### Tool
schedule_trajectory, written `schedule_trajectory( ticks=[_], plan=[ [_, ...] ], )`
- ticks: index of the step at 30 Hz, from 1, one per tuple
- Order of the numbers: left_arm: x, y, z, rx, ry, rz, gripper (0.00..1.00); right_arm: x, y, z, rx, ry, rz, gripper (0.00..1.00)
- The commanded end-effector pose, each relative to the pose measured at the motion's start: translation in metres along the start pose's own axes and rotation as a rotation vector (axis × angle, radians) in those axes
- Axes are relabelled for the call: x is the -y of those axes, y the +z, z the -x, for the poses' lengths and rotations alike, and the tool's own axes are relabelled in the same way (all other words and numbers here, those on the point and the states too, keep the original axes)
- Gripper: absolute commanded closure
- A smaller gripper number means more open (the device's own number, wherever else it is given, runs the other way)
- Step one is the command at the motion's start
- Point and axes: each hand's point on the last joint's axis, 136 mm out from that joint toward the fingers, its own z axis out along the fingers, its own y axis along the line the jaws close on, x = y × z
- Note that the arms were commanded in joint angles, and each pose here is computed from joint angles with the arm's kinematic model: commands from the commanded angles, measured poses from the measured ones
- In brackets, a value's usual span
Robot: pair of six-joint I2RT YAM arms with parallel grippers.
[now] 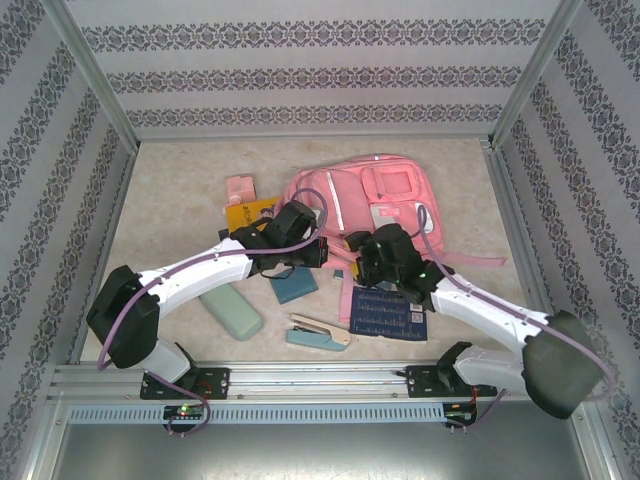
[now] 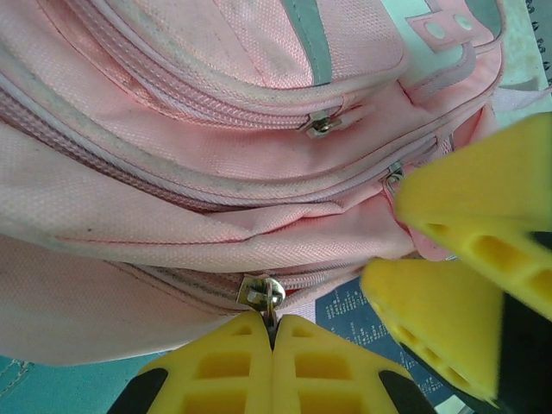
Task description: Pack books, pencil case, and school supplies into a backpack
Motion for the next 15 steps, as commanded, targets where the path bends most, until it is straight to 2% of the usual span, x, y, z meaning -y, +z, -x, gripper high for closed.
schedule_trajectory(
  ticks=[1,7,15],
  plan=[
    [0.035,-0.017,0.025,0.102,0.033,-0.102,1.0,-0.025,0.011,0.009,0.024,-0.045,0.057,0.43],
    [0.028,-0.014,0.016,0.085,0.03,-0.09,1.0,-0.022,0.026,0.016,0.038,-0.118,0.004,0.66],
    [0.008,-0.012,0.013,0.074,0.099,-0.008,1.0,-0.026,0.017,0.03,0.076,-0.232,-0.034,0.98]
  ],
)
